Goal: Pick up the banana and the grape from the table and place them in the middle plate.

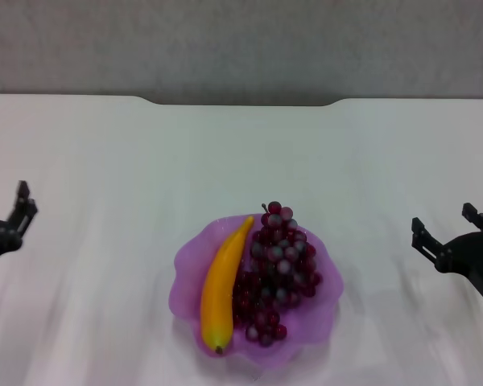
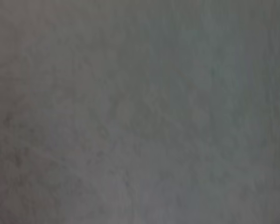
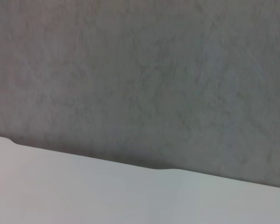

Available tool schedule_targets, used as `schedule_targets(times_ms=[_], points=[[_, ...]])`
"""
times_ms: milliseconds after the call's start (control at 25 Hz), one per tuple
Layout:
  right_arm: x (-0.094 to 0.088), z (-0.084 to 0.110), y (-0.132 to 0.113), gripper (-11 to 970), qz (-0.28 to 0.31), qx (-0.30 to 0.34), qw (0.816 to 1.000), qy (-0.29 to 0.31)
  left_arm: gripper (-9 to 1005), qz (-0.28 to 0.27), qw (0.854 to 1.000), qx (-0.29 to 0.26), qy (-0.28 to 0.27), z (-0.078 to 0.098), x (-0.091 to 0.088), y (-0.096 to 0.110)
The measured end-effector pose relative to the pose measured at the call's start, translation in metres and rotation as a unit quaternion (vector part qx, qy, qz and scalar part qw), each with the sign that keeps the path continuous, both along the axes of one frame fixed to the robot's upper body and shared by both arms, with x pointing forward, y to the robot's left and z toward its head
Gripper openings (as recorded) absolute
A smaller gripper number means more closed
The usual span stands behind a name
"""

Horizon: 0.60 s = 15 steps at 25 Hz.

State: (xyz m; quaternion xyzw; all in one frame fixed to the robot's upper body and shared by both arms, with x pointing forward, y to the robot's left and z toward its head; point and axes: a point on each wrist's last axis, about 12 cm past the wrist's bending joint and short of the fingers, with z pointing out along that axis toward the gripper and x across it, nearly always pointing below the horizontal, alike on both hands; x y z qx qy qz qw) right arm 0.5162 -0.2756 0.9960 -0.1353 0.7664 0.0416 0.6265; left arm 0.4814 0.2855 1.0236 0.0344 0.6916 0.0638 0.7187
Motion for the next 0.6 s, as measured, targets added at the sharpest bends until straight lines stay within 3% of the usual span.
schedule_targets(times_ms=[80,240,600], points=[[0.000,0.000,0.000,894,0.000,0.000,1.000,0.000,896,-0.010,0.999,-0.045,-0.019,-0.004,-0.002,0.013],[0.001,0.001,0.003,894,0.003,0.001,1.000,-0.002,896,-0.013,0.994,-0.106,-0.003,-0.014,-0.004,0.028],[-0.003,0.006,-0.003,894,-0.004,0.008,0.999,-0.037,896,-0.004,0.991,-0.133,0.008,-0.019,-0.012,0.032]])
